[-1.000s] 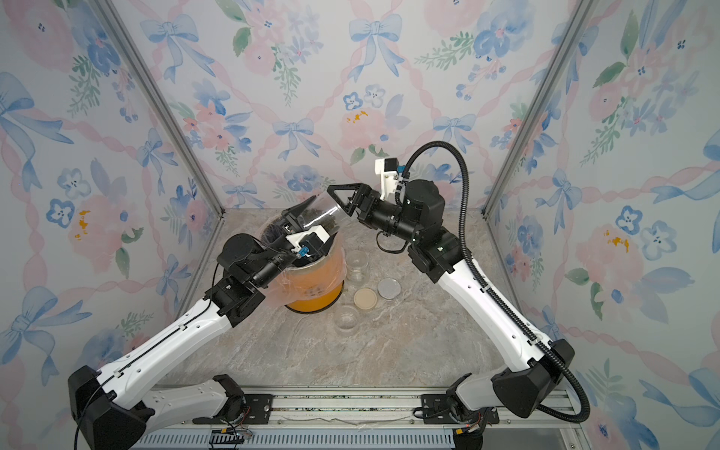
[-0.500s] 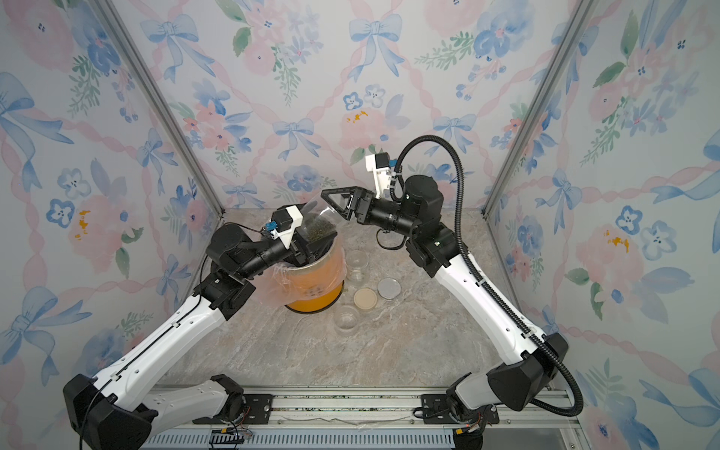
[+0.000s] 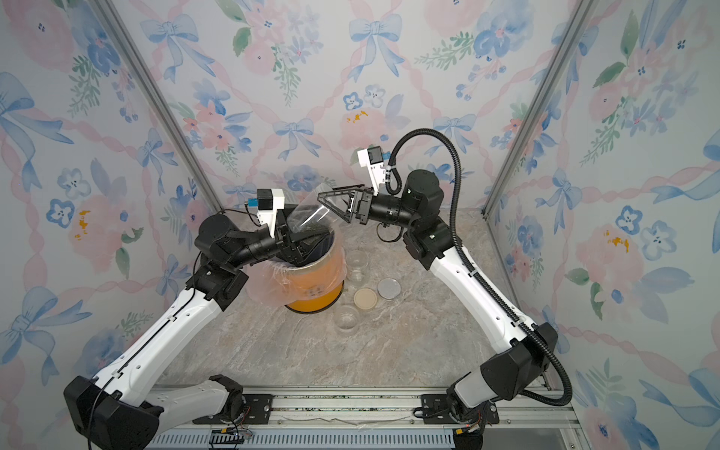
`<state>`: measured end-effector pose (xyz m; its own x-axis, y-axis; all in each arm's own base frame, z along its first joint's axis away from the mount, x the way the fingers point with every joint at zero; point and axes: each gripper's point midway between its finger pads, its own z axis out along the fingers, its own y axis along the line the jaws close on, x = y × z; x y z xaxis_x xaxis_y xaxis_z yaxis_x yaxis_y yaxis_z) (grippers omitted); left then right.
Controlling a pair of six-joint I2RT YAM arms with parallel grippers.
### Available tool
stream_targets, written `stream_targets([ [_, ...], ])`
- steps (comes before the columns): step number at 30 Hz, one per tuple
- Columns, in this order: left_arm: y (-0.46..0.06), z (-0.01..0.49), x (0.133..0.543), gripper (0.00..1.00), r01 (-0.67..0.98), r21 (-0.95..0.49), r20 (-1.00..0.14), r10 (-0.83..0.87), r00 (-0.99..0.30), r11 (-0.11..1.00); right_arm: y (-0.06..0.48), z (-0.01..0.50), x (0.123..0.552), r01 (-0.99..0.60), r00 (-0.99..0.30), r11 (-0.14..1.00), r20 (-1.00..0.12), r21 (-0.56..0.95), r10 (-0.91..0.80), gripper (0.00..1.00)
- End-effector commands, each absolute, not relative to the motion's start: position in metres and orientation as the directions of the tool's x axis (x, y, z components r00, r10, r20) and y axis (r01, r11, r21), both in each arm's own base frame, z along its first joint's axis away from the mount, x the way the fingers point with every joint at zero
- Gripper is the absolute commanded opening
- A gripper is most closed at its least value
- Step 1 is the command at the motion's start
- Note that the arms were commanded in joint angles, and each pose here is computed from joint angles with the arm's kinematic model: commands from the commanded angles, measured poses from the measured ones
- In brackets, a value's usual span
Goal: Empty moldy tea leaves from jars
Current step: Unscrew the lid from the jar.
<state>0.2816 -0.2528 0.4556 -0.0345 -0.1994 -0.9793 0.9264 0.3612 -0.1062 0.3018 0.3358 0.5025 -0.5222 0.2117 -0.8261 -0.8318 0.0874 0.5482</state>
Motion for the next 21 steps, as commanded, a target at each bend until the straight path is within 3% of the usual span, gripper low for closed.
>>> stream_targets([
  [1, -0.235, 0.516, 0.275, 0.39, 0.921, -0.096, -0.936, -0.348, 0.045, 0.377, 0.347, 0.489, 0.287, -0.86, -0.508, -0.003, -0.855, 0.511, 0.107, 0.58],
  [21, -0.227, 0.496, 0.283, 0.39, 0.901, -0.099, -0.947, -0.319, 0.045, 0.422, 0.333, 0.509, 0.294, -0.864, -0.497, -0.002, -0.854, 0.503, 0.152, 0.6],
])
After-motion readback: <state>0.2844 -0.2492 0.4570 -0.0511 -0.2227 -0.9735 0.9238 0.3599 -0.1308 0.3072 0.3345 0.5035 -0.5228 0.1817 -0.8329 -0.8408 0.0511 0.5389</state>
